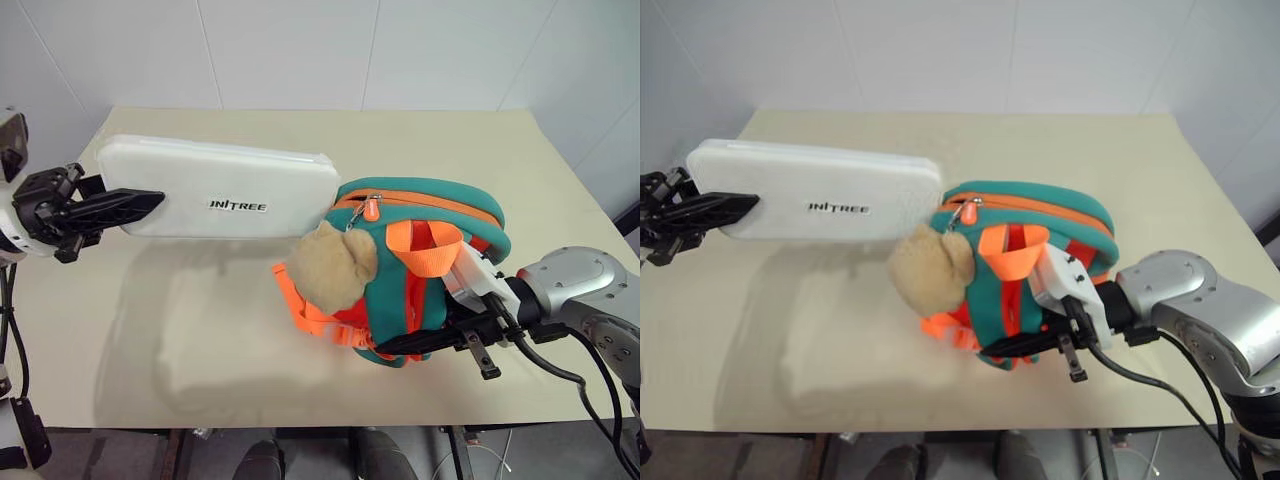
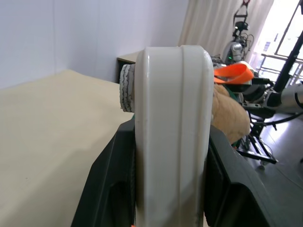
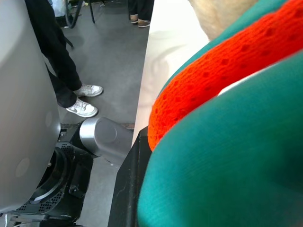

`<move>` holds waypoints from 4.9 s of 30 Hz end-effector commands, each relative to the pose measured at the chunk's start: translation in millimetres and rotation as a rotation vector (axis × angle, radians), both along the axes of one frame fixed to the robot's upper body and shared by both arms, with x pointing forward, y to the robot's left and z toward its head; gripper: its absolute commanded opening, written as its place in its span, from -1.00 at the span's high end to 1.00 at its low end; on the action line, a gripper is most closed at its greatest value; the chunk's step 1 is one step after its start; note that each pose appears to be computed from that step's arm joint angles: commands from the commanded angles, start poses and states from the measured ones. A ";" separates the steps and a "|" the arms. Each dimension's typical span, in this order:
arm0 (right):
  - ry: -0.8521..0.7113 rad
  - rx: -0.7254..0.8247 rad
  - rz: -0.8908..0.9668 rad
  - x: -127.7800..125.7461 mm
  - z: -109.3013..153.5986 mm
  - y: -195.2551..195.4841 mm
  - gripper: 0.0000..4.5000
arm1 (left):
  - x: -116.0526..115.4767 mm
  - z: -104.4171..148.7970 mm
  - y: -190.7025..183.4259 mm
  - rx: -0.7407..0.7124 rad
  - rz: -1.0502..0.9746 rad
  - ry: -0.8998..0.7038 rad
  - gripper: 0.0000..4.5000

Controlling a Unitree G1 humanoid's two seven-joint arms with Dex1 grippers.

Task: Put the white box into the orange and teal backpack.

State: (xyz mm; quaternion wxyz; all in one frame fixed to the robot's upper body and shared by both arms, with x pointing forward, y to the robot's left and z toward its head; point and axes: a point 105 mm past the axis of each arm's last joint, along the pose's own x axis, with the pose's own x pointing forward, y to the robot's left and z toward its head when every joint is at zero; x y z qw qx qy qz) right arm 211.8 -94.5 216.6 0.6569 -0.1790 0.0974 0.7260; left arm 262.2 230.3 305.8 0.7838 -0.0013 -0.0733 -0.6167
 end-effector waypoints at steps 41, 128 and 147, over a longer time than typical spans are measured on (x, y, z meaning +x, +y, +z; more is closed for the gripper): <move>-0.076 0.042 0.008 9.2 1.4 11.5 0.74 | 71.3 -51.7 -176.5 0.389 -0.172 -0.118 0.41; -0.123 0.052 -0.069 25.4 -1.0 11.3 0.74 | -16.9 -30.8 -146.8 0.302 -0.105 -0.042 -0.91; -0.126 0.050 -0.076 25.3 -3.3 10.6 0.74 | -18.6 -18.7 -124.3 0.388 -0.076 -0.069 0.63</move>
